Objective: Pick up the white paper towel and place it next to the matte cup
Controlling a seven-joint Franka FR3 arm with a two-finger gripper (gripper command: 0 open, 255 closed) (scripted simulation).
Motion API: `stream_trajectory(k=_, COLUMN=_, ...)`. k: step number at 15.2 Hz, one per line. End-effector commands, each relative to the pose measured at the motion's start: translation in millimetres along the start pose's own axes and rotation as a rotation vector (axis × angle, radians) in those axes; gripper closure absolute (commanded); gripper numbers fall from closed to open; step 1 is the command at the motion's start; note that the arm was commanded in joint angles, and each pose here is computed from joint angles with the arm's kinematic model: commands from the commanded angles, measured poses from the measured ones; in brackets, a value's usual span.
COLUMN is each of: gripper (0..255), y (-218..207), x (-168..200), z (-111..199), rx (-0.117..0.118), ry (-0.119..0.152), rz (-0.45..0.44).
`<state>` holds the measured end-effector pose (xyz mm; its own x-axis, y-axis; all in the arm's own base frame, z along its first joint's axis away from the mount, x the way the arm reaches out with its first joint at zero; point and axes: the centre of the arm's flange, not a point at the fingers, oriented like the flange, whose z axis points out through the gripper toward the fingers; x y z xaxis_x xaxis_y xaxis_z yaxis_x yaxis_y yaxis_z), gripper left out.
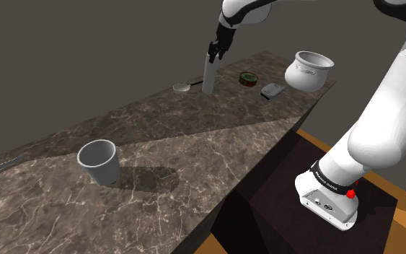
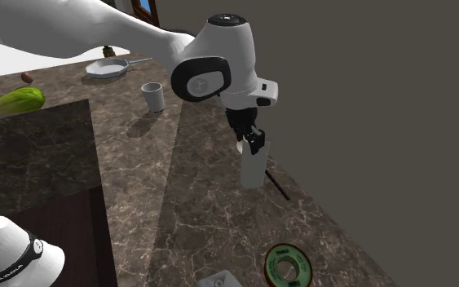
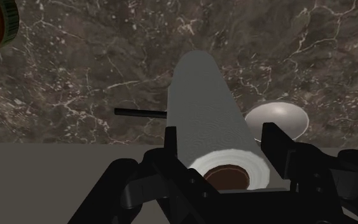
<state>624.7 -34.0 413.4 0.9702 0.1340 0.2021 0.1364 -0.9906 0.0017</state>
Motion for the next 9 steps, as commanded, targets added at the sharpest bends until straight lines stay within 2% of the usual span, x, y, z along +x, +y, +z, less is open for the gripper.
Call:
stream_trajectory(k=1, gripper=255, y=0, x=0, z=0, rx=0.0, ry=-0.001, rz=0.0)
stream_trajectory(k=3, gripper=255, y=0, x=0, z=0, rx=0.0, ry=0.0, rz=0.0)
stream_trajectory(k=9, gripper=255, y=0, x=6, z=-31, rx=0.0, ry=0.0, rz=0.0)
